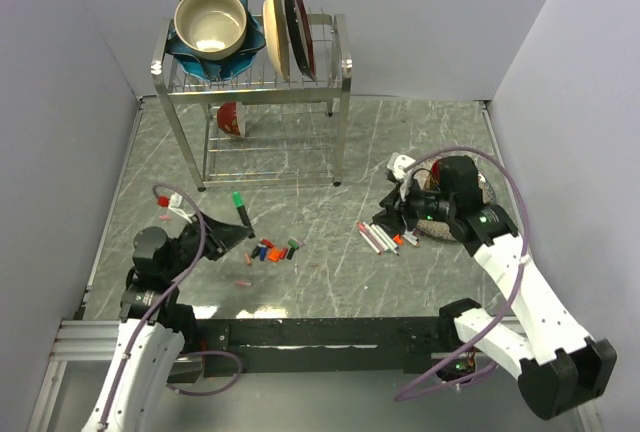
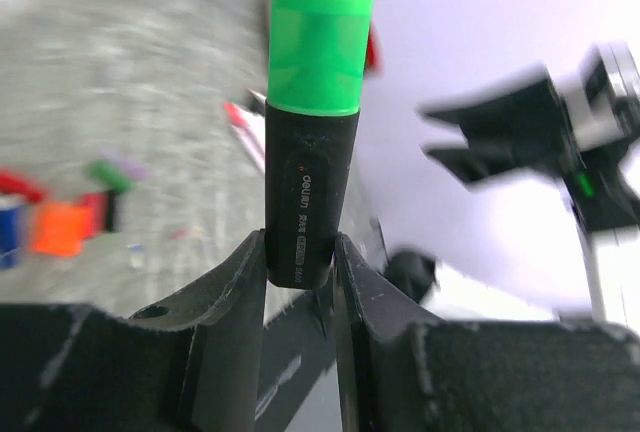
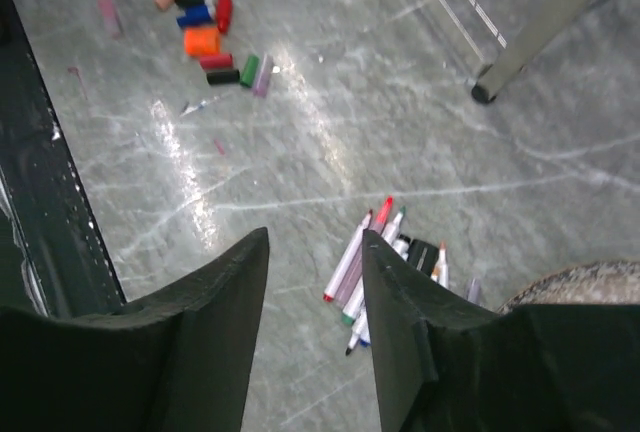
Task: Open the pen caps
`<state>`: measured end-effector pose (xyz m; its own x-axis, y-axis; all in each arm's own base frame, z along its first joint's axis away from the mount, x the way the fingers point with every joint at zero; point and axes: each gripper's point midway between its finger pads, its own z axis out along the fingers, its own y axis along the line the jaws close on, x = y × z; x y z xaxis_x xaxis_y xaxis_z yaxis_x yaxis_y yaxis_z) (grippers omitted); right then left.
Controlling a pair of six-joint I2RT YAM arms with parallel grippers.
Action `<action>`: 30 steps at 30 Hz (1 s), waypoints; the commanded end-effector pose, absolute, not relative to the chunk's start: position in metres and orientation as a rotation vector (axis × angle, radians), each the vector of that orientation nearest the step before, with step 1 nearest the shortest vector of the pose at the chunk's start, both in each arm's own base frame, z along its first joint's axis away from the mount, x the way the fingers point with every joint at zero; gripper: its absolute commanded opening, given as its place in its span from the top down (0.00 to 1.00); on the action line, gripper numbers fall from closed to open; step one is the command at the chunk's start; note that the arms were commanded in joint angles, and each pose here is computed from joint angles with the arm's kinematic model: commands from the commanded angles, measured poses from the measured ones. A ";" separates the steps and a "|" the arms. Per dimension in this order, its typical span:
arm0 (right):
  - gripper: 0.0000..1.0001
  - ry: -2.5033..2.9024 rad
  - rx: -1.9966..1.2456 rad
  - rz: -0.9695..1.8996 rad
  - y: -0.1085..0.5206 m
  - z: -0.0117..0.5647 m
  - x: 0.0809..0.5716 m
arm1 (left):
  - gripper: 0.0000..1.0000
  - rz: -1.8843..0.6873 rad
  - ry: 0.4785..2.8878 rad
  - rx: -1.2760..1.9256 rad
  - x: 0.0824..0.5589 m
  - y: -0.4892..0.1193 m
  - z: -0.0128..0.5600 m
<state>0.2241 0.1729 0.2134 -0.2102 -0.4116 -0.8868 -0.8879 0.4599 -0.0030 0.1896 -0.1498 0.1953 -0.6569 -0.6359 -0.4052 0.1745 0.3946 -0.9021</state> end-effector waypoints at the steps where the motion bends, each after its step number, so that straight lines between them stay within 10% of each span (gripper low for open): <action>1: 0.44 1.661 -1.066 0.775 0.180 0.237 0.219 | 0.99 -1.525 1.659 0.041 0.157 -0.187 0.247; 5: 0.22 1.663 -1.015 0.823 0.178 0.236 0.223 | 0.99 -1.606 1.600 0.146 0.150 -0.219 0.251; 6: 0.00 1.672 -0.997 0.826 0.177 0.235 0.226 | 0.99 -1.608 1.603 0.155 0.151 -0.227 0.250; 30: 0.01 1.852 -0.489 1.181 0.183 0.232 0.249 | 0.99 -1.364 1.600 0.024 0.221 -0.393 0.244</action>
